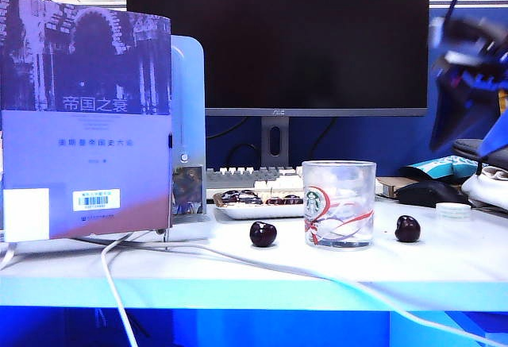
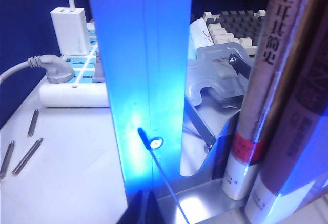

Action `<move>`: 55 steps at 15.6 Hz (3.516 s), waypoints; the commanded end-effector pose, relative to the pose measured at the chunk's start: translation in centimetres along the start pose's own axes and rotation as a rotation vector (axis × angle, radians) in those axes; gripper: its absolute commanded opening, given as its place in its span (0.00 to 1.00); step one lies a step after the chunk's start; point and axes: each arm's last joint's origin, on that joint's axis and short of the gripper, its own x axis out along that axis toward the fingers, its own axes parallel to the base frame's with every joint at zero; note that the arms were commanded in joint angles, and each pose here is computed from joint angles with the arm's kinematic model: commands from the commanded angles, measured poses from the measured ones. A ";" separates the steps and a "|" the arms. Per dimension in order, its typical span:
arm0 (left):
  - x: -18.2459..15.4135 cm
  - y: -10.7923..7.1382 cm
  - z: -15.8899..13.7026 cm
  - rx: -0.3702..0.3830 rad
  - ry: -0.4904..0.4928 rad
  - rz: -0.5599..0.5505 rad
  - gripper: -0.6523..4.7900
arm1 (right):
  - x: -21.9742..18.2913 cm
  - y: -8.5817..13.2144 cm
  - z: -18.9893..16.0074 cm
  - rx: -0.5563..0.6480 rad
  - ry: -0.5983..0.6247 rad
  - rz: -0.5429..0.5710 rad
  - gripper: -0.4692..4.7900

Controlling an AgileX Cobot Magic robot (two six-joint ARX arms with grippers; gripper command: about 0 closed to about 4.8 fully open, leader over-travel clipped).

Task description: Pick up the cherry on the right side of the glass and put it inside the glass.

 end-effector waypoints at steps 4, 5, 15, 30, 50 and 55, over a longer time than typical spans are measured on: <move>0.0 0.0 -0.1 0.005 0.010 -0.004 0.11 | 5.6 -0.7 3.3 0.041 0.191 0.049 0.87; 0.0 0.0 -0.1 0.005 0.010 -0.004 0.11 | 6.2 -0.7 3.7 0.054 0.224 0.057 0.87; 0.0 0.0 -0.1 0.005 0.010 -0.004 0.11 | 7.9 -0.8 4.3 0.109 0.345 0.116 0.87; 0.0 0.0 -0.1 0.005 0.010 -0.004 0.11 | 11.1 0.0 3.1 0.097 0.405 0.150 0.87; 0.0 0.0 -0.1 0.005 0.010 -0.004 0.11 | 11.5 -0.3 2.0 0.099 0.506 0.013 0.41; 0.0 0.0 -0.1 0.005 0.010 -0.004 0.11 | 11.2 -0.3 3.2 0.096 0.485 0.014 0.40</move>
